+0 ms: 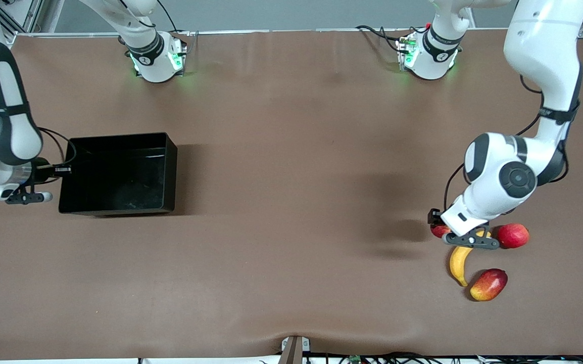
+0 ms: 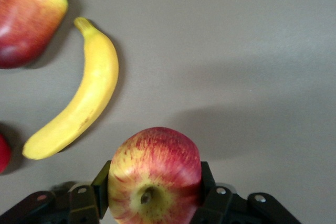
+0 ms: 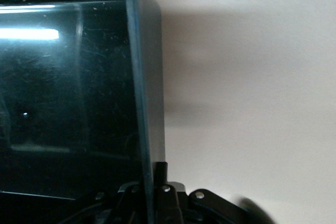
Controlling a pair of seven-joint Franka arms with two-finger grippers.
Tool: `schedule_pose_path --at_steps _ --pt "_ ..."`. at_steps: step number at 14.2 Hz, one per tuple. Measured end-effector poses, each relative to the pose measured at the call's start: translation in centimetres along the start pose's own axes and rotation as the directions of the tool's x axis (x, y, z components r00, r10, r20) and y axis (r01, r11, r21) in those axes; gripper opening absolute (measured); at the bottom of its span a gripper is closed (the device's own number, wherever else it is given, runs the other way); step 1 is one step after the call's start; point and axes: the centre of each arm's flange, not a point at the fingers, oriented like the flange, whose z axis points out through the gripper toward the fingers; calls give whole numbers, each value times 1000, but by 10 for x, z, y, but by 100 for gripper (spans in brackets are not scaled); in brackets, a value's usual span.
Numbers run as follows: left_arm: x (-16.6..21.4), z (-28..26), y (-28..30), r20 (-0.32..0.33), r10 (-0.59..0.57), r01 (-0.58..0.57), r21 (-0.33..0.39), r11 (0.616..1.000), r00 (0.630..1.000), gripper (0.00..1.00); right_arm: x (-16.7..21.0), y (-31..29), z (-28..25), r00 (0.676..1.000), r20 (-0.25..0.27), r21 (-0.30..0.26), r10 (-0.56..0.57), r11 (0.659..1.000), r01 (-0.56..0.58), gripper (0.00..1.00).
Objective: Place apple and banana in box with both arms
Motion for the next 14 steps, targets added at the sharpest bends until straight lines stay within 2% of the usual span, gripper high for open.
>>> schedule_pose_path --at_steps 2,5,9,14 --pt "-2 -25 0 0 0 0 6 1000 1000 66 7 -36 -30 999 43 27 26 999 -28 4" --pt "-7 -57 8 9 -2 2 8 1000 1000 66 25 -127 -72 996 67 11 67 998 -68 4" --pt "-16 -98 29 10 -23 23 8 1000 1000 66 40 -280 -74 994 36 29 106 994 -107 4" --pt "-30 -138 46 9 -39 39 15 999 999 66 38 -436 -38 987 -90 28 131 991 -129 4"
